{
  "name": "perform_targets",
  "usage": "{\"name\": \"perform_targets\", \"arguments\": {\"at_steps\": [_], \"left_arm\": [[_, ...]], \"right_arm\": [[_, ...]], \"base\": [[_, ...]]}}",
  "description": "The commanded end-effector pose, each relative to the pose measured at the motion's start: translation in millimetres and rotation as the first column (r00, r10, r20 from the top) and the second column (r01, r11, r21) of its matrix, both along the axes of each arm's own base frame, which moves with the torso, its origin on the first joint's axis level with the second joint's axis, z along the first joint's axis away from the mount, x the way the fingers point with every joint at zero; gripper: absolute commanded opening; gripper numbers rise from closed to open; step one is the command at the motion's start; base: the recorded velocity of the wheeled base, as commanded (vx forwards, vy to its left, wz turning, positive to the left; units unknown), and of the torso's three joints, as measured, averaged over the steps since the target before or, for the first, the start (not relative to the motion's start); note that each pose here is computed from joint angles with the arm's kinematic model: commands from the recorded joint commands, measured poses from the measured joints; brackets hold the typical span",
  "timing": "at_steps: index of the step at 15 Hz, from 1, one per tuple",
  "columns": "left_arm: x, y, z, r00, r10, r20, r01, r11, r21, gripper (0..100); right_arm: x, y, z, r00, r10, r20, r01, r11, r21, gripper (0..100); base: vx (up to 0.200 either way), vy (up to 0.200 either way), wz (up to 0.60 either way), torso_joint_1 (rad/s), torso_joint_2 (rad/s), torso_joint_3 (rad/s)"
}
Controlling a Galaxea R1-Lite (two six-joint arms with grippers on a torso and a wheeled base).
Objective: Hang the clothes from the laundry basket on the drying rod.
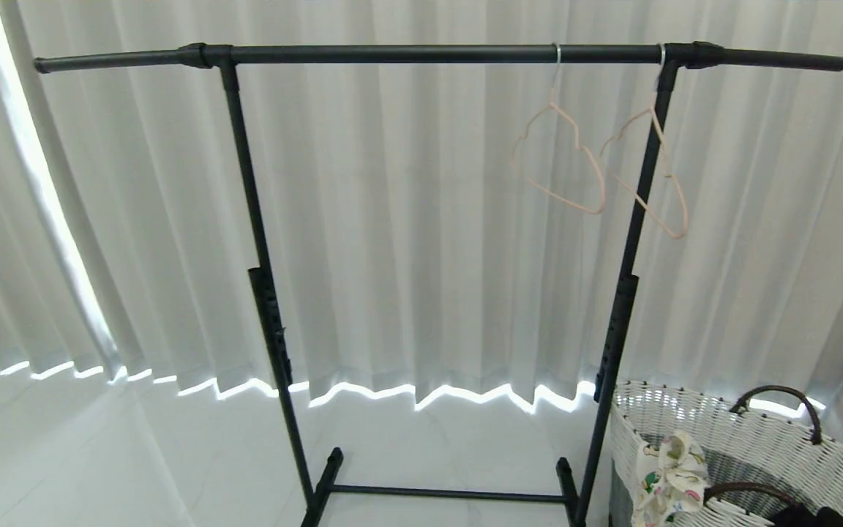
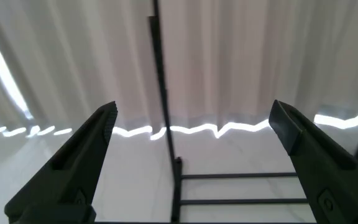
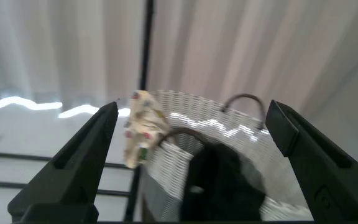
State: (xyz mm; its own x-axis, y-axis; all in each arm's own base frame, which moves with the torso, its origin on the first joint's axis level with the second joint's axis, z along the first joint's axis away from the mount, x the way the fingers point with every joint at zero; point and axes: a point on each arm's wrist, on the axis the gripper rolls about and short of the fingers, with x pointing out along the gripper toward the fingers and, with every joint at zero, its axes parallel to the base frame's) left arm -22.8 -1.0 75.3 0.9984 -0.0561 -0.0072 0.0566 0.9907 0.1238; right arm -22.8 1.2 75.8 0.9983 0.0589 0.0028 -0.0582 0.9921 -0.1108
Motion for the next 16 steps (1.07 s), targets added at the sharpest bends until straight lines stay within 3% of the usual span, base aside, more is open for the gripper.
{"name": "perform_targets", "arguments": {"at_steps": [1,8,14,16], "left_arm": [[0.1,0.0,-0.2,1.000,-0.001,-0.004,0.001,1.000,0.000,100],[0.1,0.0,-0.2,1.000,-0.001,-0.003,0.001,1.000,0.001,100],[0.1,0.0,-0.2,1.000,-0.001,-0.003,0.001,1.000,0.001,100],[0.1,0.0,-0.1,1.000,-0.001,-0.002,0.001,1.000,0.001,100]], "right_arm": [[0.0,0.0,0.2,1.000,0.001,0.002,-0.001,1.000,-0.001,100],[0.0,0.0,0.2,1.000,0.001,0.002,-0.001,1.000,-0.001,100],[0.0,0.0,0.2,1.000,0.001,0.002,-0.001,1.000,-0.001,100],[0.0,0.0,0.2,1.000,0.001,0.002,-0.001,1.000,0.002,100]], "base": [[0.000,0.000,0.00,0.000,0.00,0.000],[0.000,0.000,0.00,0.000,0.00,0.000],[0.000,-0.200,0.00,-0.002,0.00,0.002],[0.000,0.000,0.00,0.000,0.00,0.000]]}}
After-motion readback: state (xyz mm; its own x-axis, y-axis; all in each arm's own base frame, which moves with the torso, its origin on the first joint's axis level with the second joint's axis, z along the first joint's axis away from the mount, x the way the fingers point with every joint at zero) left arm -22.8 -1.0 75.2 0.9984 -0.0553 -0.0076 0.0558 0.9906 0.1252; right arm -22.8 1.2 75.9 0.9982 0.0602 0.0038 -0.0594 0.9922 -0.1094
